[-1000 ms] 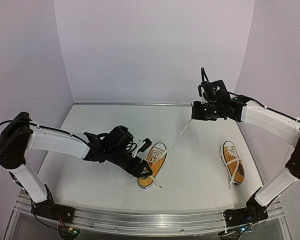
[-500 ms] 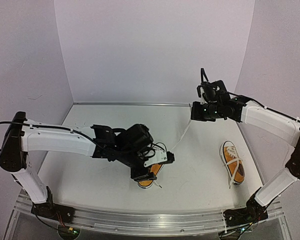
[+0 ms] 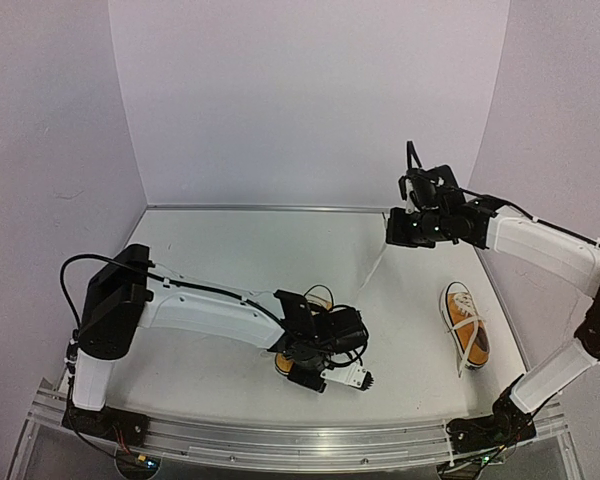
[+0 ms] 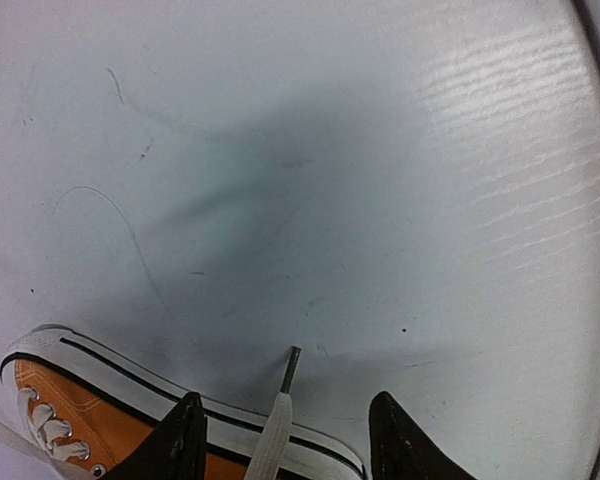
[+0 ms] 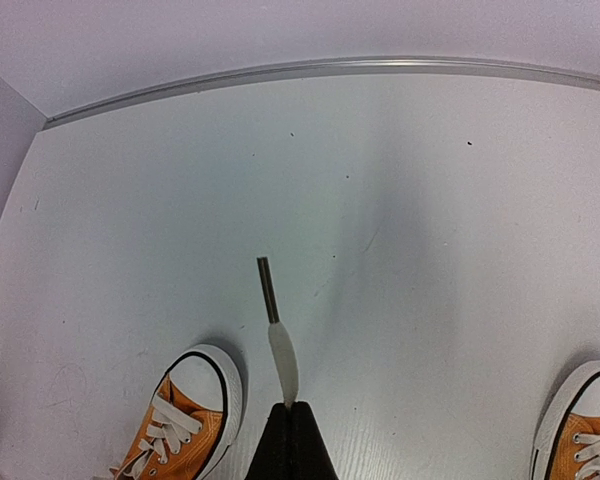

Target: Tie the shoes

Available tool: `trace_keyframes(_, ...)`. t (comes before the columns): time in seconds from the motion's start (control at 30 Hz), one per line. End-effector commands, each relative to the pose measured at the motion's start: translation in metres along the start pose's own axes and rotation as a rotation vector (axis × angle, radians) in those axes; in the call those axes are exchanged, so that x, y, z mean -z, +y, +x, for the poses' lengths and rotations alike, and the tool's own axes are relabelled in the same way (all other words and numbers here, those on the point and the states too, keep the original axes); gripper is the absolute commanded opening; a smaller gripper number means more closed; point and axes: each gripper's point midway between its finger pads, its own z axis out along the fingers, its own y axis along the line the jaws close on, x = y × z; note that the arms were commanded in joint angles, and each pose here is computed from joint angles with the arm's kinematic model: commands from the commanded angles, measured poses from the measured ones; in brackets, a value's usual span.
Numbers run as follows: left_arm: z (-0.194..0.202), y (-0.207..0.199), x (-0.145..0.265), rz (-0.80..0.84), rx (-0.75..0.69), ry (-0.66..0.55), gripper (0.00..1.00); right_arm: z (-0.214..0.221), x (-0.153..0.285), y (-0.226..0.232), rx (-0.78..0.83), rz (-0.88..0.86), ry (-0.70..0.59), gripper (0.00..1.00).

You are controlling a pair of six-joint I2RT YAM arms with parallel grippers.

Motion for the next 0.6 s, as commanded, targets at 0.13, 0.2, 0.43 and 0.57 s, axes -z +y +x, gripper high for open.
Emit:
trace_keyframes(0.13,0.019,0.019,-0.012,-0.091,-0.129,0.196,0.41,-0.007,0.012,-0.002,-0.016,-0.017,-0.031,0.0)
trace_keyframes(0.2,0.02,0.021,-0.015,-0.105,-0.133,0.216,0.34,-0.007,0.013,-0.002,-0.017,-0.017,-0.034,0.0)
trace_keyframes(0.43,0.0,0.049,0.004,-0.211,-0.066,0.145,0.06,-0.01,0.015,-0.012,-0.024,0.002,-0.044,0.0)
trace_keyframes(0.57,-0.034,0.076,0.043,-0.316,0.034,-0.031,0.0,-0.016,0.015,-0.019,-0.039,0.013,-0.055,0.0)
